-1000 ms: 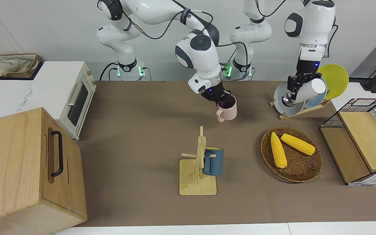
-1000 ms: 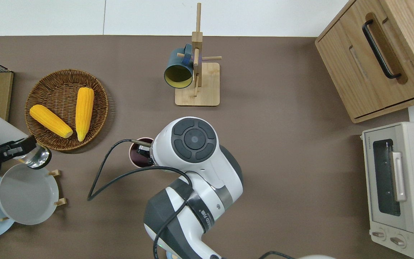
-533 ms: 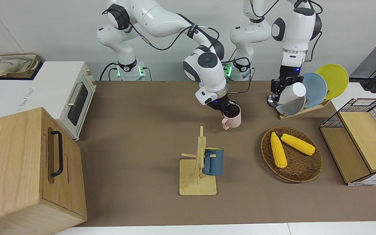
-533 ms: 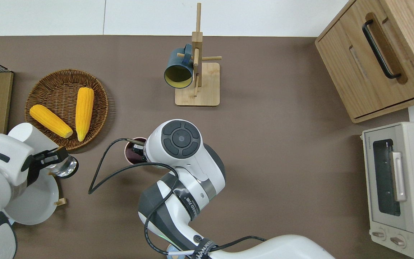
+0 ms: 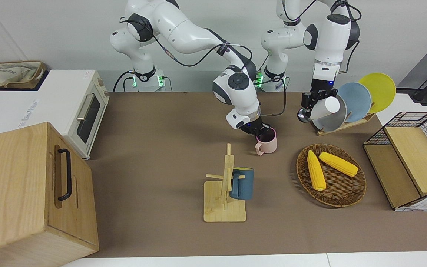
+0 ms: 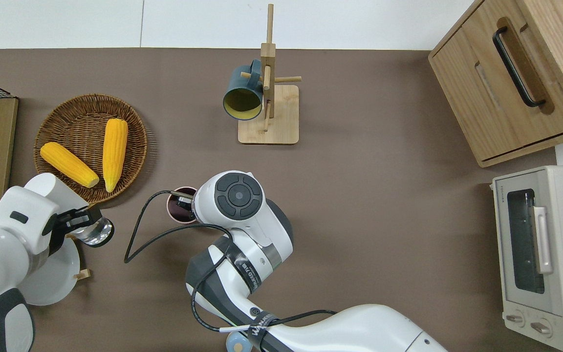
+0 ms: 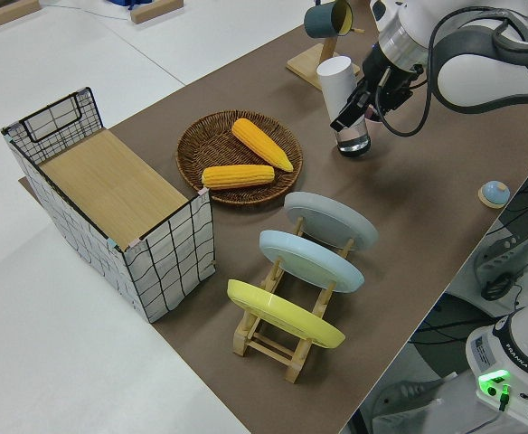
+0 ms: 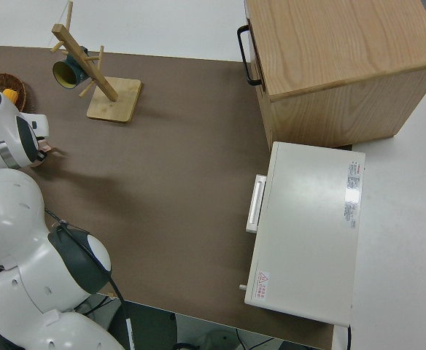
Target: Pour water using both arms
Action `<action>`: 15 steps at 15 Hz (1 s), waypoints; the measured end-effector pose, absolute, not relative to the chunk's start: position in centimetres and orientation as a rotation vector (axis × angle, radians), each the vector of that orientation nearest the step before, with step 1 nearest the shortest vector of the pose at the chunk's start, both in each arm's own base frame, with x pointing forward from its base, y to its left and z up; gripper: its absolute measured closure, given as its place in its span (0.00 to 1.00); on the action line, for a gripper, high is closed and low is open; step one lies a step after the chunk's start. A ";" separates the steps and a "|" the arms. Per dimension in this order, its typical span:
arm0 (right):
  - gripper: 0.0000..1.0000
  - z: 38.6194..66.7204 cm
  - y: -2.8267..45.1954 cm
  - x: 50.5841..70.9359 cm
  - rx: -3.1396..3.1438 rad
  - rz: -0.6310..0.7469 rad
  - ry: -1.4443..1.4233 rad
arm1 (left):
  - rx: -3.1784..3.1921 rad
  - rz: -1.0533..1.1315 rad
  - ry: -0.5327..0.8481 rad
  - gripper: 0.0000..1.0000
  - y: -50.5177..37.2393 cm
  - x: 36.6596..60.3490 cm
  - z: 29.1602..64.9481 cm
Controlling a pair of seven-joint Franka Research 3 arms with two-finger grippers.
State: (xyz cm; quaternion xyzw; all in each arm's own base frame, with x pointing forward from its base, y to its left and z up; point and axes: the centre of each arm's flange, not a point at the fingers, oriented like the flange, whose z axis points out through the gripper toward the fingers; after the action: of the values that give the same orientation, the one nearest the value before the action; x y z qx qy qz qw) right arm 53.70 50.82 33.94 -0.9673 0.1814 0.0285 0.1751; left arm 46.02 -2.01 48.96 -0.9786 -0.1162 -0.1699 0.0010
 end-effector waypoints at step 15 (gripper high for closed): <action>0.02 35.9 50.6 54.5 -2.756 0.087 0.512 | -3.074 -0.514 -0.355 0.36 -2.4 45.8 48.3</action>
State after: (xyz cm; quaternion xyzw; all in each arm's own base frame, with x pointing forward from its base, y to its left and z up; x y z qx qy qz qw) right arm 54.54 50.61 35.94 -0.9688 0.1799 0.0307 0.1677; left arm 45.80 -2.44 48.32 -0.9799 -0.1133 -0.1639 0.0024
